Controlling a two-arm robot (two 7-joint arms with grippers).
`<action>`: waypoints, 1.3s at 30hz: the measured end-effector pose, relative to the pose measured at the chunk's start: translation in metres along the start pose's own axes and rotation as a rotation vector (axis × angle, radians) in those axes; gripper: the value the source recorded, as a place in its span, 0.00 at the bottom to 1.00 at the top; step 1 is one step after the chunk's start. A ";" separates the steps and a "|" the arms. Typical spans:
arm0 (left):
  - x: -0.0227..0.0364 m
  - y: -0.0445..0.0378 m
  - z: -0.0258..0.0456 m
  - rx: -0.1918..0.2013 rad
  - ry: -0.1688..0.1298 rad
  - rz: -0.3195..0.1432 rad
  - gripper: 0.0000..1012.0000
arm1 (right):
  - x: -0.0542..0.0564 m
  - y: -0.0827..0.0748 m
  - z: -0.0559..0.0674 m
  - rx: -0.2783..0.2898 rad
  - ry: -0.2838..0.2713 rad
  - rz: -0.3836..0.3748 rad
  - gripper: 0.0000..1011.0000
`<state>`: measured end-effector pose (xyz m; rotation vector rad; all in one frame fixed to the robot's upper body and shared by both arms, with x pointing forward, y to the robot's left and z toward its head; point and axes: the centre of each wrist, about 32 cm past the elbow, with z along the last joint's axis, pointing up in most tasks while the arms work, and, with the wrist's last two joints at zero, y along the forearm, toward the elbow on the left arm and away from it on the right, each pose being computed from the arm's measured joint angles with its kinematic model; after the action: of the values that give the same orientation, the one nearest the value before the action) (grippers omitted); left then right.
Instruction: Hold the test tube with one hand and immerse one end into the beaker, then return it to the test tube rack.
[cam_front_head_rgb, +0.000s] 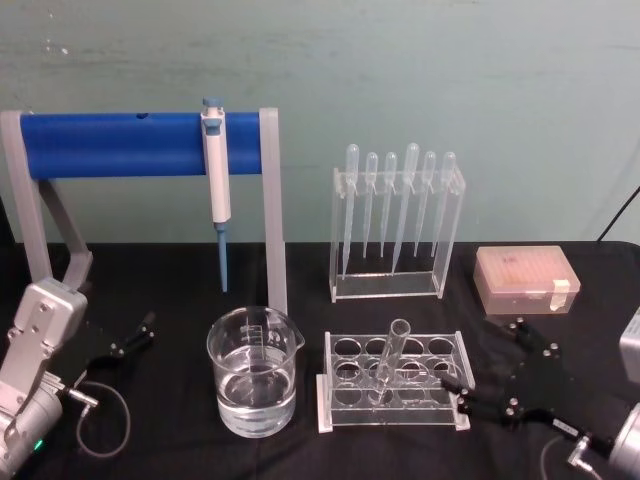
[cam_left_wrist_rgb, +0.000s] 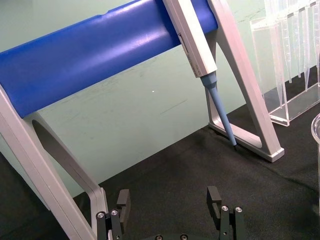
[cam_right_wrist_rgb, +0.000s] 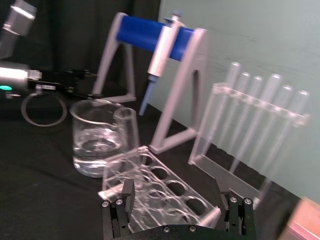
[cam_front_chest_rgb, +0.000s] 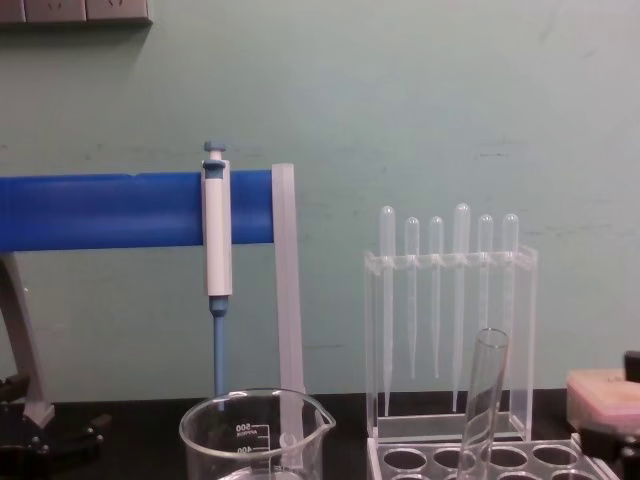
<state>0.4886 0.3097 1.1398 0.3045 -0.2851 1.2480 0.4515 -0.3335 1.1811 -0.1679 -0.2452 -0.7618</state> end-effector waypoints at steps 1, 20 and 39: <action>0.0000 0.0000 0.0000 0.000 0.000 0.000 0.99 | 0.000 0.002 0.000 0.005 0.000 0.019 0.99; 0.0000 0.0000 0.0000 0.000 0.000 0.000 0.99 | -0.010 0.031 -0.003 0.076 0.038 0.149 0.99; 0.0000 0.0000 0.0000 0.000 0.000 0.000 0.99 | -0.010 0.066 -0.007 0.087 0.106 0.159 0.99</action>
<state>0.4886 0.3097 1.1398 0.3045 -0.2851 1.2479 0.4923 -0.2814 1.1677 -0.0638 -0.1618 -0.5989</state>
